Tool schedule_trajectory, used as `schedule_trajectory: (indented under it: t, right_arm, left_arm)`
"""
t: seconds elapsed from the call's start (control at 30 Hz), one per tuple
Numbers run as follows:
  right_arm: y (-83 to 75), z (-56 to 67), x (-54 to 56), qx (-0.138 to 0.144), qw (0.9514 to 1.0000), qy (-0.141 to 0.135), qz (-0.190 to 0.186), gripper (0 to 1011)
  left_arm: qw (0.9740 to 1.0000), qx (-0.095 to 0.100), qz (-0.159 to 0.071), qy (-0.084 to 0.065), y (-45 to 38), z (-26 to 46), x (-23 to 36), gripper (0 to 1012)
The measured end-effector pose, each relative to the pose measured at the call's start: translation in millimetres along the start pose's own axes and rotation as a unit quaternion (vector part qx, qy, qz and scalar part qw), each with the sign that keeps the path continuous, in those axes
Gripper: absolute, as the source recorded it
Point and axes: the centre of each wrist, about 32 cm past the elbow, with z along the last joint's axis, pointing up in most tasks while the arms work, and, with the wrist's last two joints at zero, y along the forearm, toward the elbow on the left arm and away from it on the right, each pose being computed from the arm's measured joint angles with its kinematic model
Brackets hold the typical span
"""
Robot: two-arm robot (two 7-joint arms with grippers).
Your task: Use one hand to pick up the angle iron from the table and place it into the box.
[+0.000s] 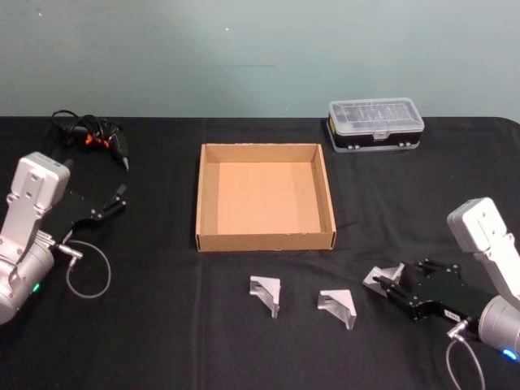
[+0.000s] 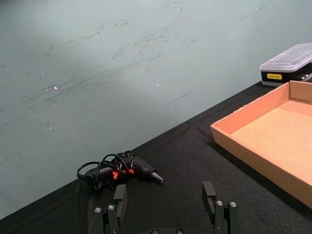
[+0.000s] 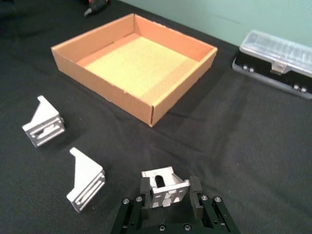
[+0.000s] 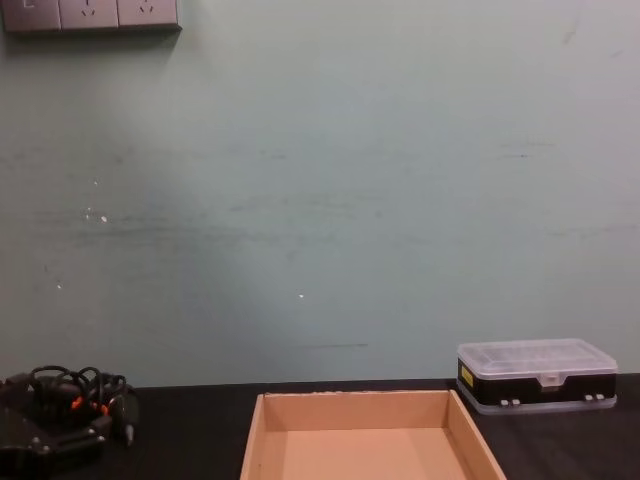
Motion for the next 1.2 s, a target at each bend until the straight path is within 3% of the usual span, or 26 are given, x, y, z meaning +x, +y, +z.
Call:
schedule_trajectory:
  t: [0.23,0.5,0.57,0.87,1.1,1.2]
  right_arm:
    - [-2.3,12.4,-0.5,0.024,0.9997,-0.005,-0.001,489]
    - [15.8,45.2,1.3,0.052,0.9987,0.000,0.001,489]
    - [35.9,58.9,6.3,0.061,0.9981,0.000,0.010,489]
    - [91.4,89.1,20.1,0.068,0.9974,-0.001,0.025,489]
    - [129.3,100.7,17.4,0.045,0.9986,-0.008,0.025,489]
    - [137.2,100.9,16.5,0.037,0.9990,-0.010,0.023,489]
  left_arm:
    - [1.0000,0.000,0.000,0.000,0.0,0.0,0.0,1011]
    - [1.0000,0.000,0.000,0.000,0.0,0.0,0.0,1011]
    - [1.0000,0.000,0.000,0.000,0.0,0.0,0.0,1011]
    - [1.0000,0.000,0.000,0.000,0.0,0.0,0.0,1011]
    - [1.0000,0.000,0.000,0.000,0.0,0.0,0.0,1011]
    - [1.0000,0.000,0.000,0.000,0.0,0.0,0.0,1011]
